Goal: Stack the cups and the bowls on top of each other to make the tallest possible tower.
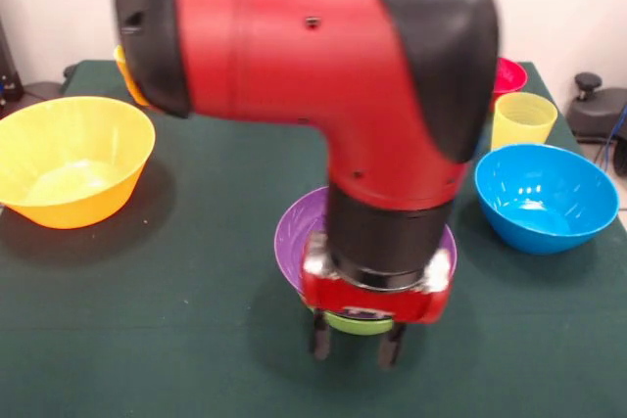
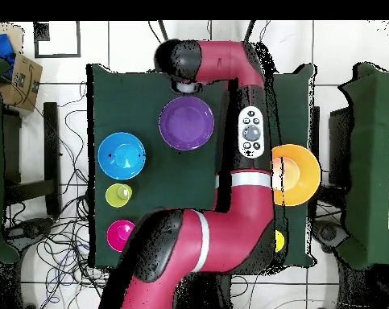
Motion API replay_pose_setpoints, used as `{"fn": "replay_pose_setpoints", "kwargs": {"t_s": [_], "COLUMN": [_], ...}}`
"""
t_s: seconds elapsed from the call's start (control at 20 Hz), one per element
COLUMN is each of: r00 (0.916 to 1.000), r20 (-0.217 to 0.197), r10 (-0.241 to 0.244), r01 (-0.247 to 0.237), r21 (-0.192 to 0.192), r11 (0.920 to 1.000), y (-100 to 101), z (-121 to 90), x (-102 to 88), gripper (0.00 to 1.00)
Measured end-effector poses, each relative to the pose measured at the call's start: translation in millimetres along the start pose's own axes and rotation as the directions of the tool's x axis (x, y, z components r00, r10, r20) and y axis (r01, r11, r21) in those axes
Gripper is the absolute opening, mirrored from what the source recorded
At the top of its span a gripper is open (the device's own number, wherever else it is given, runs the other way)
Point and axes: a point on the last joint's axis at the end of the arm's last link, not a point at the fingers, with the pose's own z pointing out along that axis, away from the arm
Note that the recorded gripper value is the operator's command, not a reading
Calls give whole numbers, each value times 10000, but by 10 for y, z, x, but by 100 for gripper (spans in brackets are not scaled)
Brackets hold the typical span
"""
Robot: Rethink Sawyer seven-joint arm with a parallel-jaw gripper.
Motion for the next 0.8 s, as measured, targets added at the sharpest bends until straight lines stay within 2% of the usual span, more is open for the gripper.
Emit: {"fn": "replay_pose_setpoints", "kwargs": {"t_s": [0.2,0.3,0.5,0.8], "r00": [9995,9981,9968,9974], "r20": [262,546,759,703], "r10": [199,284,256,134], "r01": [-195,-274,-237,-114], "r21": [-126,-197,-253,-282], "r11": [9997,9994,9994,9995], "y": [-143,-221,-197,-91], "z": [39,85,128,160], "x": [-42,-67,-70,-27], "gripper": [100,100,100,100]}}
